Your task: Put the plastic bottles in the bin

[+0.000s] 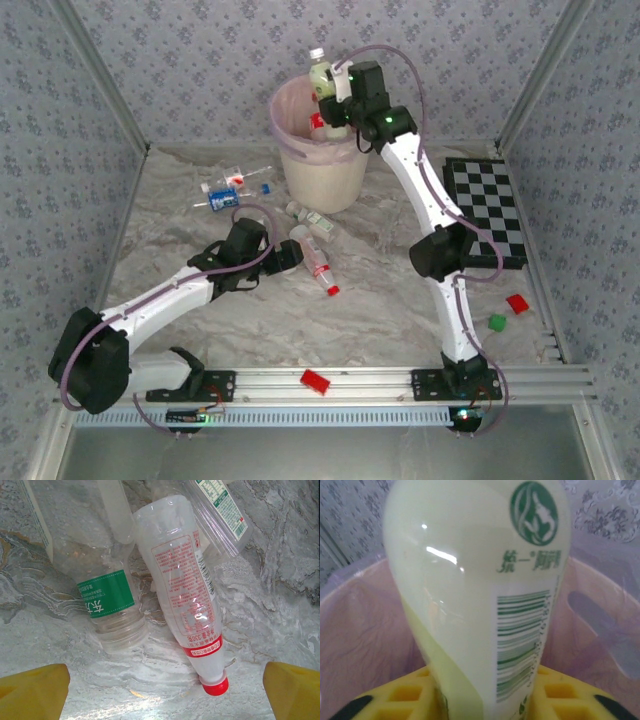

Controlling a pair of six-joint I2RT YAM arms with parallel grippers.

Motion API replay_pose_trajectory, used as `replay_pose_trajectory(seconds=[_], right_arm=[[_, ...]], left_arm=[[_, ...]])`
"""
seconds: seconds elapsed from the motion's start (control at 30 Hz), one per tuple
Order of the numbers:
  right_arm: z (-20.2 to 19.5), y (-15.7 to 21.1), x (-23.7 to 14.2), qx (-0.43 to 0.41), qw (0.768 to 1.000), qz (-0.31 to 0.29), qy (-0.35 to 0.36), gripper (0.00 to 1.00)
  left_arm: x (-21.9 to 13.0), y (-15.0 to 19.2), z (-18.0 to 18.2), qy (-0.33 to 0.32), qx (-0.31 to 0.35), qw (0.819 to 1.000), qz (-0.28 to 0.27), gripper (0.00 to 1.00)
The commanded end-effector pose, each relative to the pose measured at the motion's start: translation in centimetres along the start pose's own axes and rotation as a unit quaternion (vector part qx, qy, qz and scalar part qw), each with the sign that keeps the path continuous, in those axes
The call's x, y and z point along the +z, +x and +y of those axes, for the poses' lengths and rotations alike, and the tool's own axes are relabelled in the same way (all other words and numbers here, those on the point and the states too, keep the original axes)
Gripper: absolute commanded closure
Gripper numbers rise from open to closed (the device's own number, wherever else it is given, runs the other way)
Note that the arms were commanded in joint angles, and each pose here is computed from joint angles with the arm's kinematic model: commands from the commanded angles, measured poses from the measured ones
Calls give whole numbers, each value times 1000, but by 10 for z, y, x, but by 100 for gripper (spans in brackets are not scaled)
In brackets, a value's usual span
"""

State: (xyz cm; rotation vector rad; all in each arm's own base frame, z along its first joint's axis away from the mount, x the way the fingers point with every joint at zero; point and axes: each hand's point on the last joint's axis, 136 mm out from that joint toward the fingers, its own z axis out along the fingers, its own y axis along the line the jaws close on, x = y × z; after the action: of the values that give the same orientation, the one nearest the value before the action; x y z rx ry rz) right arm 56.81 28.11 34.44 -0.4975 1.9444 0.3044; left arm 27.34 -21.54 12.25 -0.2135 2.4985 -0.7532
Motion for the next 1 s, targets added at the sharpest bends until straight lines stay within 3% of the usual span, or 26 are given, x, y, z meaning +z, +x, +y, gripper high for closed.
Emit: replay_pose_trajectory(seconds=[0.0, 0.2, 0.4, 0.73, 0.97], right_arm=[[6, 45, 19, -12, 997, 71, 4, 46], [3, 45, 18, -13, 997, 72, 8, 18], [2, 16, -7, -17, 999, 43, 10, 1], [9, -54, -81, 11, 998, -47, -27, 0], [0, -65, -102, 38, 997, -66, -29, 4]], left_arm=[[0, 1, 0, -6, 8, 1000, 1, 1], [1, -1, -1, -8, 9, 1000, 2, 1], [6, -1, -3, -9, 9, 1000, 7, 1], [12, -4, -8, -7, 11, 1000, 12, 1], [14, -5, -10, -6, 17, 1000, 14, 1]])
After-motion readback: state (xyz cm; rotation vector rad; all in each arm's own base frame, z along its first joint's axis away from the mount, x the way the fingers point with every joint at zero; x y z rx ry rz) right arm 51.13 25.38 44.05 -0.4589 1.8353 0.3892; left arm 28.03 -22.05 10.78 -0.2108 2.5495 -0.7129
